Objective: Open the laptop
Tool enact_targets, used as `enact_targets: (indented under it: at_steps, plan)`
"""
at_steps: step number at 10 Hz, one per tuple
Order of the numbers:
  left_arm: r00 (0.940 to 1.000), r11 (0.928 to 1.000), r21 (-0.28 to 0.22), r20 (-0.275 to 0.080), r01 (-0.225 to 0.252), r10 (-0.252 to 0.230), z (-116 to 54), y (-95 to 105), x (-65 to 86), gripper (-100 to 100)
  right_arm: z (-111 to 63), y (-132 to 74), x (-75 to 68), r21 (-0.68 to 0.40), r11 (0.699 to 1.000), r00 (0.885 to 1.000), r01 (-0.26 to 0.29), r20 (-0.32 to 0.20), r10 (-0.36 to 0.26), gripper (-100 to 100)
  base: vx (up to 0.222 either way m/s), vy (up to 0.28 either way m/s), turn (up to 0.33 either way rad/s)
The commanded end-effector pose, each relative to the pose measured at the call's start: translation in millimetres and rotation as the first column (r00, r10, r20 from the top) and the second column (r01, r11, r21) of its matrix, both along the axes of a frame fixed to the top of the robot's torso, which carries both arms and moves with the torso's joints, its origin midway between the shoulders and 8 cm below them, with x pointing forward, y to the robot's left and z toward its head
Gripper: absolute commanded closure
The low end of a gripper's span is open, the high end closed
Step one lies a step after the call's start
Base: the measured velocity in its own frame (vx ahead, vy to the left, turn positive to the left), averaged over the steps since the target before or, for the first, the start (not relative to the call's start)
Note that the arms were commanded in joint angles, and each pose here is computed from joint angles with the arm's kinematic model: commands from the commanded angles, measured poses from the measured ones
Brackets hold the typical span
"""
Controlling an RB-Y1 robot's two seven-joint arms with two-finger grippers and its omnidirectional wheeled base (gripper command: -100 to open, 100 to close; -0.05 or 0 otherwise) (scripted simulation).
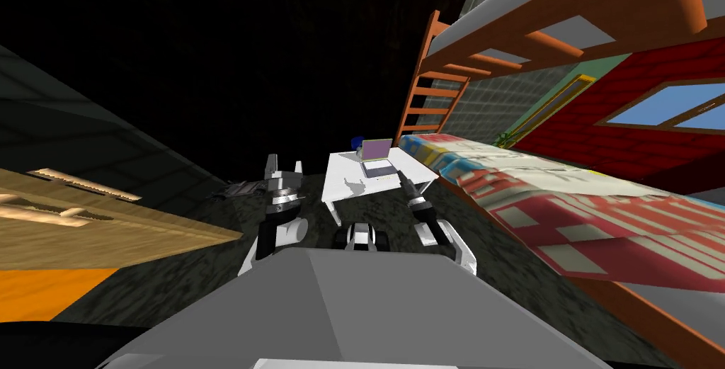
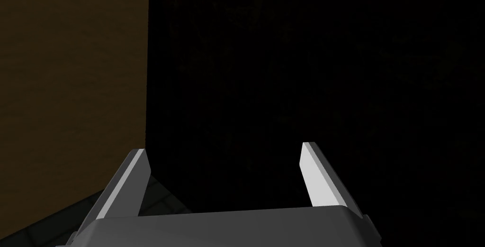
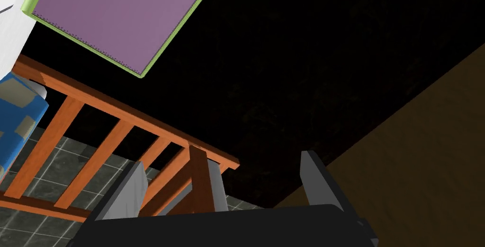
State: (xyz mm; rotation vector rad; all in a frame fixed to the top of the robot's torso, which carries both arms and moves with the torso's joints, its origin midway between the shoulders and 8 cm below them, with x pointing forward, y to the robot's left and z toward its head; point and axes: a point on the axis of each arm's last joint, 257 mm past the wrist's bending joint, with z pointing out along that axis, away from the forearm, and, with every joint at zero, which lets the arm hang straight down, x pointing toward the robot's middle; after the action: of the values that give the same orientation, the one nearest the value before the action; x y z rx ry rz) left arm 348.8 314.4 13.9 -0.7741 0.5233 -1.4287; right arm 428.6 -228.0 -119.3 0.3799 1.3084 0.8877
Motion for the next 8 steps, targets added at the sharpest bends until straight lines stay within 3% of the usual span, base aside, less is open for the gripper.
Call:
enact_targets:
  at_steps: [1,2,3,4,5,6,7,8]
  plan:
    - [1.0,1.0,0.0,0.0,0.0,0.0,0.0,0.0,0.0,0,-19.7,-1,8.8,-0.175,0.985,1.0,0.012,-0.019,-0.015,-100,0.018,-0.045,0.2]
    - [1.0,1.0,0.0,0.0,0.0,0.0,0.0,0.0,0.0,0,-32.9,-3,14.9,-0.262,0.965,0.999,0.014,-0.035,-0.024,-100,0.037,-0.069,0.382]
    - [1.0,1.0,0.0,0.0,0.0,0.0,0.0,0.0,0.0,0,-33.3,-3,14.7,-0.295,0.955,0.999,0.018,-0.028,-0.027,-100,0.03,-0.054,0.142]
    - [1.0,1.0,0.0,0.0,0.0,0.0,-0.1,0.1,0.0,0,-47.0,-8,20.7,-0.396,0.918,0.999,0.018,-0.039,-0.037,-100,0.02,-0.05,0.22]
    - [1.0,1.0,0.0,0.0,0.0,0.0,0.0,0.0,0.0,0,-47.1,-8,20.6,-0.41,0.912,0.999,0.021,-0.034,-0.039,-100,0.015,-0.044,0.111]
    - [1.0,1.0,0.0,0.0,0.0,0.0,0.0,0.1,0.0,0,-60.7,-14,26.6,-0.513,0.858,0.998,0.022,-0.042,-0.051,-100,0.016,-0.041,0.202]
    - [1.0,1.0,0.0,0.0,0.0,0.0,0.0,0.0,0.0,0,-60.7,-14,26.6,-0.523,0.852,0.998,0.024,-0.038,-0.052,-100,0.011,-0.04,0.137]
    - [1.0,1.0,0.0,0.0,0.0,0.0,0.0,0.0,0.0,0,-73.9,-23,32.6,-0.622,0.783,0.997,0.025,-0.042,-0.065,-100,0.019,-0.053,0.222]
